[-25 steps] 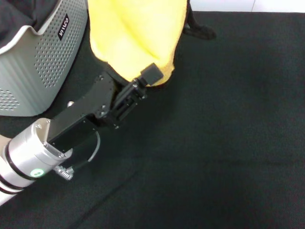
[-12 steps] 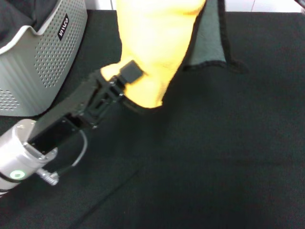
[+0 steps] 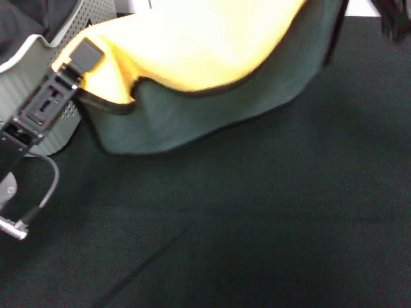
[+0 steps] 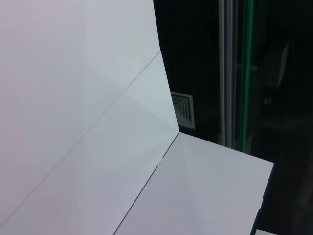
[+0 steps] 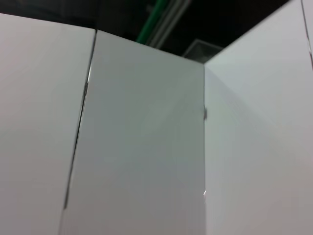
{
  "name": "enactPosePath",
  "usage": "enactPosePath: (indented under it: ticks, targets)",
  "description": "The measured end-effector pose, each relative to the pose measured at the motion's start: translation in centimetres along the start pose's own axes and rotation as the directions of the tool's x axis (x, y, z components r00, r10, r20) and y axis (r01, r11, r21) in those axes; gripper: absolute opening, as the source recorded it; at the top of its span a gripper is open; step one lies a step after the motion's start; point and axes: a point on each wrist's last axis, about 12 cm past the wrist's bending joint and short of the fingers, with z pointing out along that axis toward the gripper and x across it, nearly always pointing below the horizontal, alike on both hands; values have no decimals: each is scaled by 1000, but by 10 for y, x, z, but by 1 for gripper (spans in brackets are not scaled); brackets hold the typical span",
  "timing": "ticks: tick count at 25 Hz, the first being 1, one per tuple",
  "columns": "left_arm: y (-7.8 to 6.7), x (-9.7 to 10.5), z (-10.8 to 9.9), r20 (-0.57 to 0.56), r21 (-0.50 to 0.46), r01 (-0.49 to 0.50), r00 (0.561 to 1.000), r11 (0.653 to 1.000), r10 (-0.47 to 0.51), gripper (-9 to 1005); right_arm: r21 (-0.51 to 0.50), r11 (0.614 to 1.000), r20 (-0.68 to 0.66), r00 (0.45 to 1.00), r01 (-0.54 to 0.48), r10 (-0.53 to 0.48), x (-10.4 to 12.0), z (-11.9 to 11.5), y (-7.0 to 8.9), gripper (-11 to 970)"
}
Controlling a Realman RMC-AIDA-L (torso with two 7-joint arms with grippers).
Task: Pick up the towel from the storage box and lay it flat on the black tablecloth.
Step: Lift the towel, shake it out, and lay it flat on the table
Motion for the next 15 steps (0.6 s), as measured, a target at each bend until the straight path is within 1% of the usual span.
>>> enactPosePath:
  ticks: [2, 6, 11, 15]
  targets:
    - [0, -5, -2, -6, 2, 12, 1000, 1000, -12, 12, -19, 998, -34, 998, -51, 51, 7, -10, 9, 111]
    - [4, -18, -5, -57, 6, 66, 996, 998, -65, 12, -39, 990, -78, 988, -136, 133, 20, -25, 24, 112]
    - [7, -27, -4, -112, 13, 119, 987, 993, -117, 13, -32, 977, -82, 975, -209, 206, 31, -39, 33, 113]
    - [9, -27, 1, -140, 22, 143, 980, 990, -138, 13, -48, 973, -78, 972, -224, 220, 32, -38, 35, 114]
